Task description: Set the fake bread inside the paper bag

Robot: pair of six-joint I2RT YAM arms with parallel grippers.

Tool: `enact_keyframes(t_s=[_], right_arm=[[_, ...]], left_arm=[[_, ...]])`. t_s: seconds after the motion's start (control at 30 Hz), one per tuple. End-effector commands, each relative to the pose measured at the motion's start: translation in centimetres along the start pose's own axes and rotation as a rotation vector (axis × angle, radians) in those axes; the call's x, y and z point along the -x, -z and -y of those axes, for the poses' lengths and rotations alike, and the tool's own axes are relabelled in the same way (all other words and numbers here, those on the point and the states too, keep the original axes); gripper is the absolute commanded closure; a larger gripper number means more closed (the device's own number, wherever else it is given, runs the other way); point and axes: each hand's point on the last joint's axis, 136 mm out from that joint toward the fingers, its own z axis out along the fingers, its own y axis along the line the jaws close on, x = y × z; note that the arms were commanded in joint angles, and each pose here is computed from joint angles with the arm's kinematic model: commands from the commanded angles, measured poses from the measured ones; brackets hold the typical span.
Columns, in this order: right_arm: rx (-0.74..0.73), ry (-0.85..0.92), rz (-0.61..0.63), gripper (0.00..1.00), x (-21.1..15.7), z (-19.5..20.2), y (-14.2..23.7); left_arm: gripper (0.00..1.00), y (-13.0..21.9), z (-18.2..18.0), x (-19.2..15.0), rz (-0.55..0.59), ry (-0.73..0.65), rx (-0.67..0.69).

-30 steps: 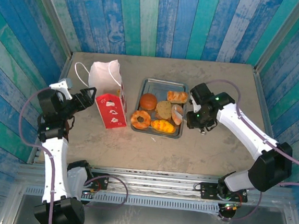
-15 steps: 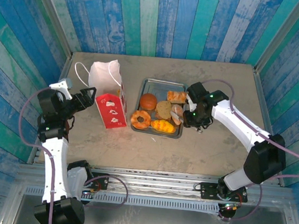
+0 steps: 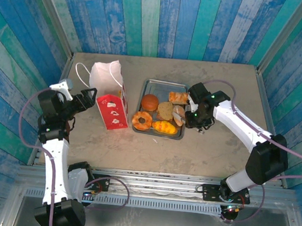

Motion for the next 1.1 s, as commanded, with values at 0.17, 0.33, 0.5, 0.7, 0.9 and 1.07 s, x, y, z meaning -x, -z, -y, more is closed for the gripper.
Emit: enact_keyframes(t_s=[0.17, 0.33, 0.5, 0.7, 0.9, 1.07], right_arm=[[-0.004, -0.006, 0.088, 0.63, 0.5, 0.4, 2.6], [0.016, -0.009, 0.173, 0.64, 0.5, 0.2, 5.1], [0.060, -0.025, 0.278, 0.64, 0.8, -0.4, 8.5], [0.119, 0.032, 0.434, 0.65, 1.7, -2.9, 13.4], [0.193, 0.132, 0.604, 0.65, 2.7, -7.0, 18.4], [0.273, 0.212, 0.725, 0.65, 3.3, -10.6, 22.5]], left_arm=[[0.06, 0.7, 0.5, 1.1, 0.038, -0.024, 0.014], [0.06, 1.1, 0.2, 1.7, 0.068, 0.006, 0.048], [0.06, 0.2, -0.6, 2.2, 0.031, 0.045, 0.085], [0.04, -1.3, 0.2, 3.8, 0.008, 0.118, -0.053], [0.09, -1.9, 1.4, 5.1, -0.022, 0.148, -0.197], [0.18, -2.7, 0.6, 5.2, -0.034, 0.148, -0.174]])
